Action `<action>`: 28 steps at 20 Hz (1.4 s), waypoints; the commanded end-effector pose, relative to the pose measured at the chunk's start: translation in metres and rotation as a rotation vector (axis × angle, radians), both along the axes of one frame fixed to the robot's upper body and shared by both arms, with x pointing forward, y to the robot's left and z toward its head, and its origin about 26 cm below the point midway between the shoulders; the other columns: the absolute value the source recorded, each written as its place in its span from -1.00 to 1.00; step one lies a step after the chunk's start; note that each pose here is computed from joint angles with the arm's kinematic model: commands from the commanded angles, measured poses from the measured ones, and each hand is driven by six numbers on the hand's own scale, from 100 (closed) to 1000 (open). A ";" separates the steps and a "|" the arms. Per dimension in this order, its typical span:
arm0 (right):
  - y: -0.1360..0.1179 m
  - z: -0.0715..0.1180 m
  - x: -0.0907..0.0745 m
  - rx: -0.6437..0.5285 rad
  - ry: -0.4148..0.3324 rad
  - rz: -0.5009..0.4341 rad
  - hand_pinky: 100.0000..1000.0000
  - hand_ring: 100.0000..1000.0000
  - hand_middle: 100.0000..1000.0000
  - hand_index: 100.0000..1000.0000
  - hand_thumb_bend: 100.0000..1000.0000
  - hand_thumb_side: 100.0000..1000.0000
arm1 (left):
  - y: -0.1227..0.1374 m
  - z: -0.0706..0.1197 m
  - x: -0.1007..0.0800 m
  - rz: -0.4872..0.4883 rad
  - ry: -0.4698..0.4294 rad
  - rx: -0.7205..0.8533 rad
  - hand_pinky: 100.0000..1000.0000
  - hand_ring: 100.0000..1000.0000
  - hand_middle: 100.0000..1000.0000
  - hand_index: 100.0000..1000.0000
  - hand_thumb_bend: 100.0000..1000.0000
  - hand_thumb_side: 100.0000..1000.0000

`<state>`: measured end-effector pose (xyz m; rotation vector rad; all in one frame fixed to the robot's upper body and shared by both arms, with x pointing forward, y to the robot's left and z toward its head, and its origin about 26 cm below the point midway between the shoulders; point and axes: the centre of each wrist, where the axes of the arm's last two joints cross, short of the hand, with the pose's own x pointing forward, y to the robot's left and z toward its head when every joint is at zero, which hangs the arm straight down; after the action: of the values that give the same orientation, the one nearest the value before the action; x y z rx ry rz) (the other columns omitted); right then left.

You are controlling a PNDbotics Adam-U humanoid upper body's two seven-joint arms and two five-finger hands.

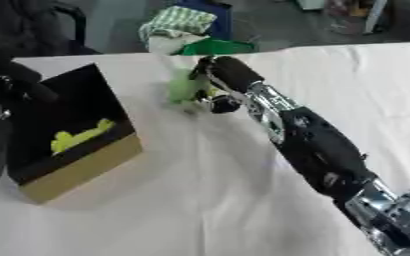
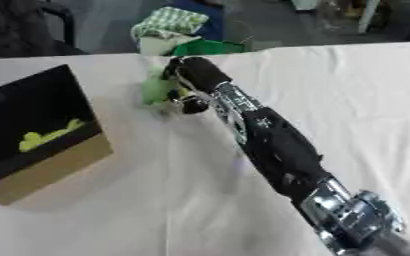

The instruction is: Pick up objects on the table and place them in the box.

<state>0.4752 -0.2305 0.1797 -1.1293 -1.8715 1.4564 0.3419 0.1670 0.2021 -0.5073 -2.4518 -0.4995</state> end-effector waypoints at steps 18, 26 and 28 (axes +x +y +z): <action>0.092 0.110 -0.058 -0.005 -0.211 0.421 0.34 -0.09 -0.80 -0.32 -1.00 -1.00 | 0.020 0.031 -0.031 0.070 -0.069 -0.026 0.18 0.04 0.11 0.58 -0.66 0.07; 0.134 0.104 -0.072 -0.162 -0.177 0.593 0.37 -0.02 -0.74 -0.25 -1.00 -0.88 | 0.016 0.034 -0.032 0.042 -0.097 -0.040 0.19 0.05 0.11 0.58 -0.64 0.05; 0.140 0.100 -0.072 -0.206 -0.155 0.610 0.43 0.12 -0.49 0.07 -1.00 -0.83 | 0.015 0.035 -0.032 0.037 -0.099 -0.042 0.19 0.04 0.11 0.58 -0.64 0.05</action>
<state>0.4059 -0.0934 0.2688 -0.7763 -2.3387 1.9293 0.3134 0.1854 0.2280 -0.4435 -2.5286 -0.4553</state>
